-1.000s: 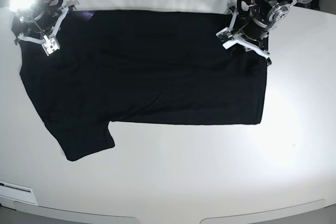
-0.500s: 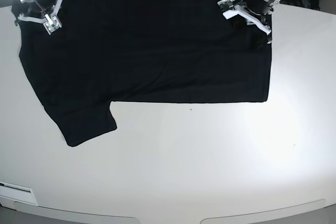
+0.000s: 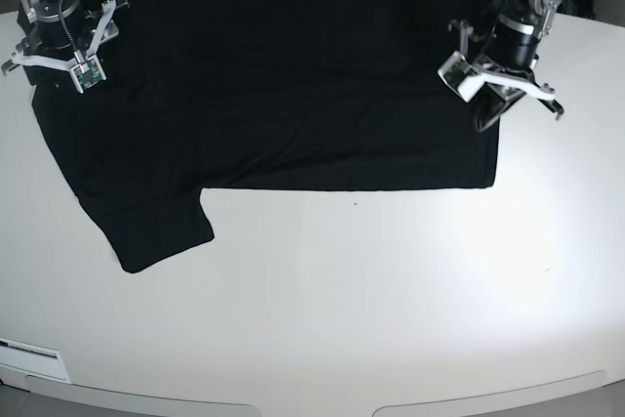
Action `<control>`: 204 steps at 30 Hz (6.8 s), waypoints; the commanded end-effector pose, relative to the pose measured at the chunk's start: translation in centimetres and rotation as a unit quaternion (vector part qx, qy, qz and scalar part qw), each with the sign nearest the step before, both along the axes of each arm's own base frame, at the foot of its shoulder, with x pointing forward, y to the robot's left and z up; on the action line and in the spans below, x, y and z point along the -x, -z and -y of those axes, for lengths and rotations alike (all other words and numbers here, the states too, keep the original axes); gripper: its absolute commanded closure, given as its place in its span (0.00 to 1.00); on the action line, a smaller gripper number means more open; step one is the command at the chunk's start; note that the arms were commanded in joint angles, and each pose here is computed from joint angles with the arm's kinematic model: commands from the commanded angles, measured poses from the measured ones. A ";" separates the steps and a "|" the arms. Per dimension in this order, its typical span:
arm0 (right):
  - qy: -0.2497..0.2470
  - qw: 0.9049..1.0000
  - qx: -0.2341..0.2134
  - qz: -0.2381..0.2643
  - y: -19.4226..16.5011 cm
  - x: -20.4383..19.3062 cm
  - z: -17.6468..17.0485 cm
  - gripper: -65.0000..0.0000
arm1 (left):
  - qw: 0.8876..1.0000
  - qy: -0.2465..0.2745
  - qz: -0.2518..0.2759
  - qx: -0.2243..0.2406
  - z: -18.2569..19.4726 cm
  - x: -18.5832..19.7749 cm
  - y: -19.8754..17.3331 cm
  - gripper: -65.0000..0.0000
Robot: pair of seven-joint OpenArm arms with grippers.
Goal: Fold the T-shirt properly
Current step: 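Move both grippers to the shirt's hem corners, then grasp the hem corners and fold the hem up onto the collar, then release the hem and regrasp the folded edge with both grippers, then fold the strip's end held by the left gripper toward the right gripper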
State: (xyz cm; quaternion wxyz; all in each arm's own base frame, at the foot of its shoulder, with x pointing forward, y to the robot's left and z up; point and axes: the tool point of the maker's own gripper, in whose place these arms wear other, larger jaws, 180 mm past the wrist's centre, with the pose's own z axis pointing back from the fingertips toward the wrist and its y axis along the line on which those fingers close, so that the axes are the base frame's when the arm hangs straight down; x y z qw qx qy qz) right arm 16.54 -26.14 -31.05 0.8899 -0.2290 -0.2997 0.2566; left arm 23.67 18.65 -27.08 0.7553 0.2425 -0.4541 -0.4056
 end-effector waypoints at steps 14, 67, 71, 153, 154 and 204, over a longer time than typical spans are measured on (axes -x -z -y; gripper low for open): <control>0.006 0.999 -0.006 0.050 -1.8 -1.3 -0.1 0.39 | 0.832 -0.165 -0.219 0.481 -6.6 -7.7 6.8 0.57; 0.072 0.794 -0.604 -0.020 4.1 -27.8 -3.3 0.51 | 0.736 -0.165 -0.341 0.561 -2.2 -5.9 12.2 1.00; 0.051 0.794 -0.603 -0.049 2.9 -27.5 -4.1 1.00 | 0.746 -0.131 -0.339 0.558 -1.6 -6.0 11.6 1.00; -0.087 0.869 -0.478 -0.091 2.1 -4.0 -7.9 1.00 | 0.827 0.096 -0.396 0.386 -1.0 2.3 -0.4 0.47; -0.075 0.876 -0.468 -0.089 3.0 -3.7 -7.7 1.00 | 0.832 0.084 -0.385 0.391 -1.4 1.8 -0.6 0.47; 0.116 0.945 -0.305 0.005 5.5 -8.1 1.3 0.46 | 0.702 -0.113 -0.319 0.626 7.4 2.1 8.2 0.83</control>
